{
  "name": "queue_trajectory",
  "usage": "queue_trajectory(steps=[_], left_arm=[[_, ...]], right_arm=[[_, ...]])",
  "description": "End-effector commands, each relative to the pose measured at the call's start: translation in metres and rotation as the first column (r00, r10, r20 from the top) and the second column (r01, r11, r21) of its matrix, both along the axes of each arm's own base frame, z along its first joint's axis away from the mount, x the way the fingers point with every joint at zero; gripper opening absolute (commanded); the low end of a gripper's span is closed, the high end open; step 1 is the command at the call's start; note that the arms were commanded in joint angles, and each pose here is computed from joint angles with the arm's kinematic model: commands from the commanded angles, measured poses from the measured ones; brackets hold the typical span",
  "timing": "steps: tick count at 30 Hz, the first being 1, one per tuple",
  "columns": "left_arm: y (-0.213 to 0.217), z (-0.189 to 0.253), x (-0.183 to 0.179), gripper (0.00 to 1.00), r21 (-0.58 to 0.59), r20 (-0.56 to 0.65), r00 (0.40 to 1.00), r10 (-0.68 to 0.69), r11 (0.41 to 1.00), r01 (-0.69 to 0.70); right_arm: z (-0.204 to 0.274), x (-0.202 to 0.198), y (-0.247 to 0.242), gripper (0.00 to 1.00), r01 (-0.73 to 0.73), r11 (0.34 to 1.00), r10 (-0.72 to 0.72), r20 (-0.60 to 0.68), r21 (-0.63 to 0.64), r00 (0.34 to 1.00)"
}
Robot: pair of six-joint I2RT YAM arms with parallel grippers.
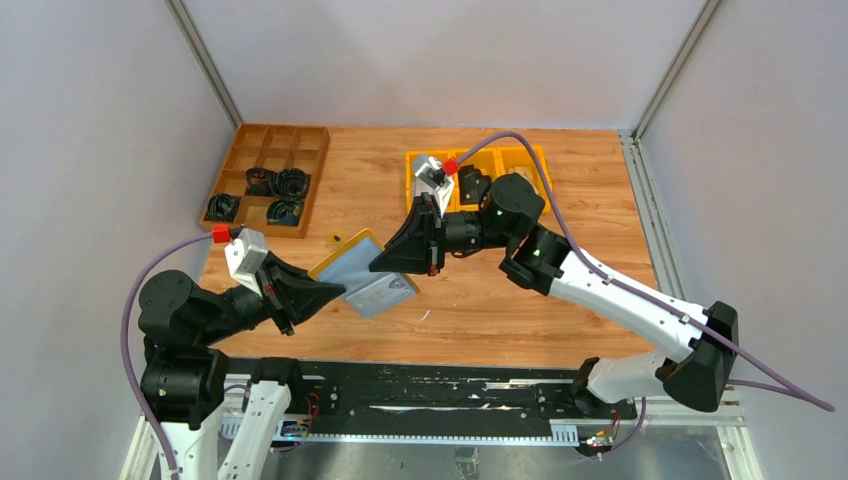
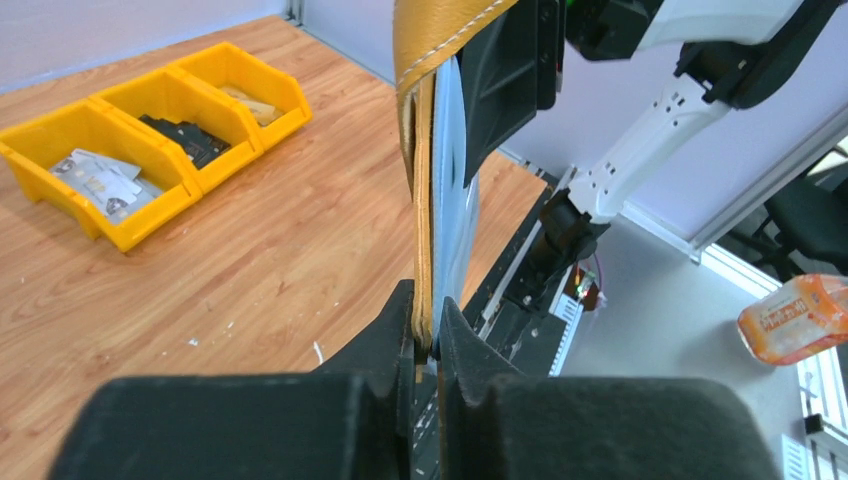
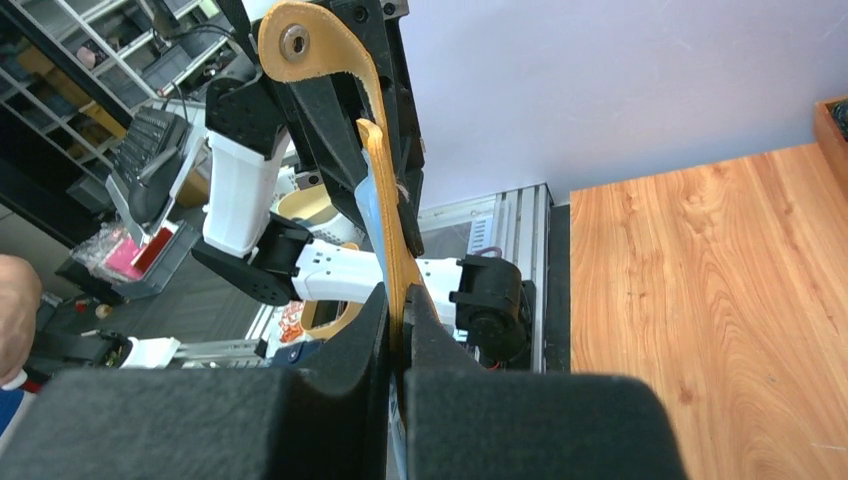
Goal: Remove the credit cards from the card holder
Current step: Remove the credit card from the card holder.
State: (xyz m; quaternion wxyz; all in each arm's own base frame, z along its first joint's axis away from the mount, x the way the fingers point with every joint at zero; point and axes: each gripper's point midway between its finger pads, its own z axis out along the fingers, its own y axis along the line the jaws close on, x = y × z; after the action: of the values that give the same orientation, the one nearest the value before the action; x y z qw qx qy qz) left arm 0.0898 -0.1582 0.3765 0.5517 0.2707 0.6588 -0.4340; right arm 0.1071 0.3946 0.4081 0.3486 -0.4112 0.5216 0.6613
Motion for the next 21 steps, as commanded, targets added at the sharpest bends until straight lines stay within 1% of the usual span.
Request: queue_trajectory(steps=[1,2,3,5,6,7,8,10,11,12,13,16,18,21], left_arm=[[0.003,0.025,0.011,0.02,-0.063,0.05,0.997,0.063,0.996,-0.06],[0.003,0.024,0.013,0.0,-0.064,0.04,0.997,0.067,0.996,-0.064],[0.003,0.023,0.015,0.0,-0.061,0.04,0.997,0.07,0.996,-0.067],[0.004,0.019,0.016,0.0,-0.05,0.037,0.997,0.067,0.997,-0.065],[0.004,0.017,0.015,0.0,-0.038,0.038,0.997,0.063,0.997,-0.061],[0.003,0.015,0.014,0.0,-0.03,0.037,0.998,0.053,0.998,-0.052],[0.003,0.011,0.011,0.0,-0.009,0.035,0.999,0.038,0.999,-0.038],[0.002,0.008,0.006,0.0,0.023,0.036,0.999,0.011,1.0,-0.011],[0.002,0.002,0.004,0.0,0.051,0.03,1.0,0.0,0.999,-0.002],[0.002,0.0,0.001,0.0,0.071,0.03,0.999,-0.014,0.997,0.011],[0.002,-0.003,-0.002,0.0,0.085,0.026,0.999,-0.031,0.996,0.028],[0.002,-0.004,-0.007,0.0,0.108,0.031,0.998,-0.052,0.993,0.048],[0.001,-0.005,-0.008,0.0,0.109,0.032,0.998,-0.062,0.992,0.058],[0.0,-0.007,-0.007,0.0,0.109,0.024,0.997,-0.071,0.992,0.068]], right_arm=[[0.018,-0.013,-0.006,0.0,-0.009,0.997,0.01,-0.012,0.074,1.0],[0.016,-0.017,-0.005,0.03,-0.024,0.998,0.025,-0.014,0.065,1.0],[0.015,-0.02,-0.003,0.1,-0.038,0.998,0.039,-0.011,0.055,0.999],[0.011,-0.023,0.0,0.3,-0.058,0.998,0.058,-0.006,0.023,0.998],[0.013,-0.026,0.0,0.4,-0.083,0.996,0.083,0.02,0.016,0.996],[0.008,-0.027,0.001,0.47,-0.1,0.995,0.1,0.024,-0.01,0.995],[0.011,-0.03,0.001,0.51,-0.127,0.992,0.128,0.052,-0.024,0.99],[0.001,-0.032,0.002,0.56,-0.166,0.982,0.174,0.086,-0.092,0.981],[0.003,-0.031,0.002,0.56,-0.176,0.977,0.19,0.122,-0.117,0.974],[-0.001,-0.03,0.003,0.56,-0.177,0.971,0.197,0.116,-0.157,0.974],[-0.003,-0.03,0.003,0.55,-0.186,0.966,0.214,0.151,-0.179,0.965],[-0.016,-0.032,0.005,0.45,-0.227,0.94,0.273,0.164,-0.254,0.948],[-0.022,-0.034,0.004,0.34,-0.244,0.923,0.301,0.165,-0.296,0.939],[-0.019,-0.033,0.009,0.11,-0.234,0.925,0.304,0.212,-0.299,0.929]])
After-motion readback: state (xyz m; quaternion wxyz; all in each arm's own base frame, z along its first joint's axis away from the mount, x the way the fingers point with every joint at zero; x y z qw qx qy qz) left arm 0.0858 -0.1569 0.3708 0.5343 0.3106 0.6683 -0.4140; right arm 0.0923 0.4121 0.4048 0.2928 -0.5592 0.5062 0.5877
